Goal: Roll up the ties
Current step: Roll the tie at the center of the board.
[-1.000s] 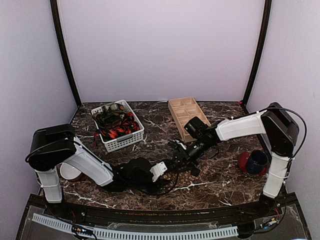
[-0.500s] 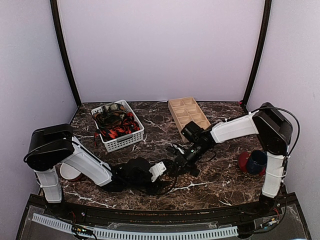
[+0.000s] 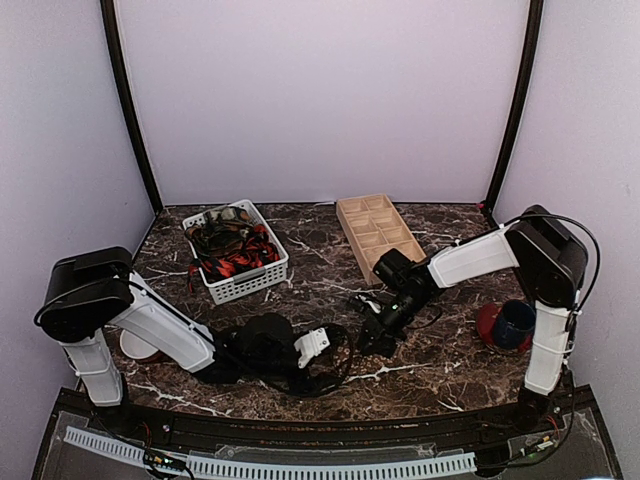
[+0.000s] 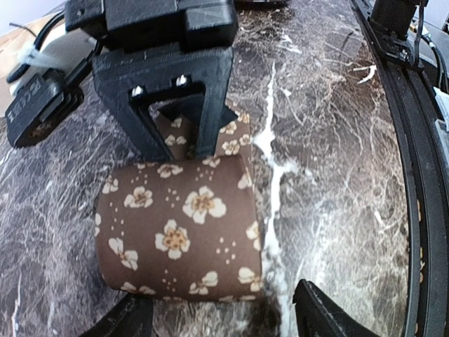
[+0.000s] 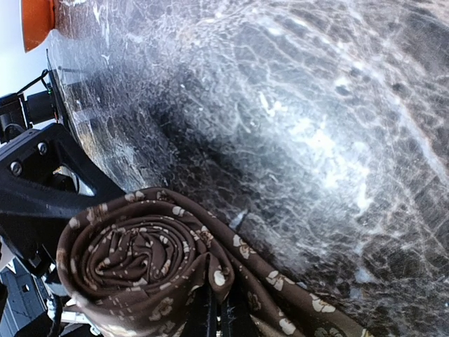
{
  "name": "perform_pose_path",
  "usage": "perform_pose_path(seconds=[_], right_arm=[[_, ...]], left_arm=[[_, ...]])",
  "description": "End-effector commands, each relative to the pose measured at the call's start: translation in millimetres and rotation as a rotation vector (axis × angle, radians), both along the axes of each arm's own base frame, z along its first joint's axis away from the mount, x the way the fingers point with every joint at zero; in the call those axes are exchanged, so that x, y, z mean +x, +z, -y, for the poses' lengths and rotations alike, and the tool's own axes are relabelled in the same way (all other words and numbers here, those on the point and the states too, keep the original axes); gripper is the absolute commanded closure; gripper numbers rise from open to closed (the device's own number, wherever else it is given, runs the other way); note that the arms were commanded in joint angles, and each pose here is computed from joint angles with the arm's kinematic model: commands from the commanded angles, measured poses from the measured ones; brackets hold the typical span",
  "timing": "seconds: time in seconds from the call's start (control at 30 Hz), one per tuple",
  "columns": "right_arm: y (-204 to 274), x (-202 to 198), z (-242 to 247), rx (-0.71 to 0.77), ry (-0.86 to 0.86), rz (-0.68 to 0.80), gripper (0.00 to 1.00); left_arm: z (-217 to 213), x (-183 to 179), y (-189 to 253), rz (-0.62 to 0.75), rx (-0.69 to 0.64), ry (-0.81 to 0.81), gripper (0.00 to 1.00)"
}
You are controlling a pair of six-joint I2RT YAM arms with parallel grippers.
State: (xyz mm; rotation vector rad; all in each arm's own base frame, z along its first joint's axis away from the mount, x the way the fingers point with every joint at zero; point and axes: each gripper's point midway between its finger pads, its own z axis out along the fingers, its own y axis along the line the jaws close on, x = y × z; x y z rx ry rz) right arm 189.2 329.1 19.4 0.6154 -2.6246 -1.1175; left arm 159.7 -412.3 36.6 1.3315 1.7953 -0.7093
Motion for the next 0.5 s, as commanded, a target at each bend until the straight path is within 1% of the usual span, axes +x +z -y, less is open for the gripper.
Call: perform_pose_path(seconds=[0.0, 0.2, 0.33, 0.4, 0.47], right_arm=[[-33, 6, 29, -0.175, -0.041, 0.043, 1.0], [-34, 5, 30, -0.182, -0.039, 0.046, 1.0], [-35, 4, 30, -0.181, -0.025, 0.052, 1.0], [-37, 3, 31, -0.194, -0.009, 0.062, 1.0], [-38, 2, 33, -0.205, 0.008, 0.073, 1.0]], left_arm=[[25, 1, 15, -0.011, -0.087, -0.019, 0.28], [38, 21, 10, -0.009, -0.122, 0.08, 0.28], [39, 22, 6, 0.012, -0.115, 0.071, 0.28], [31, 27, 6, 0.042, -0.1, 0.101, 0.28], [17, 29, 9, 0.067, -0.094, 0.121, 0.26]])
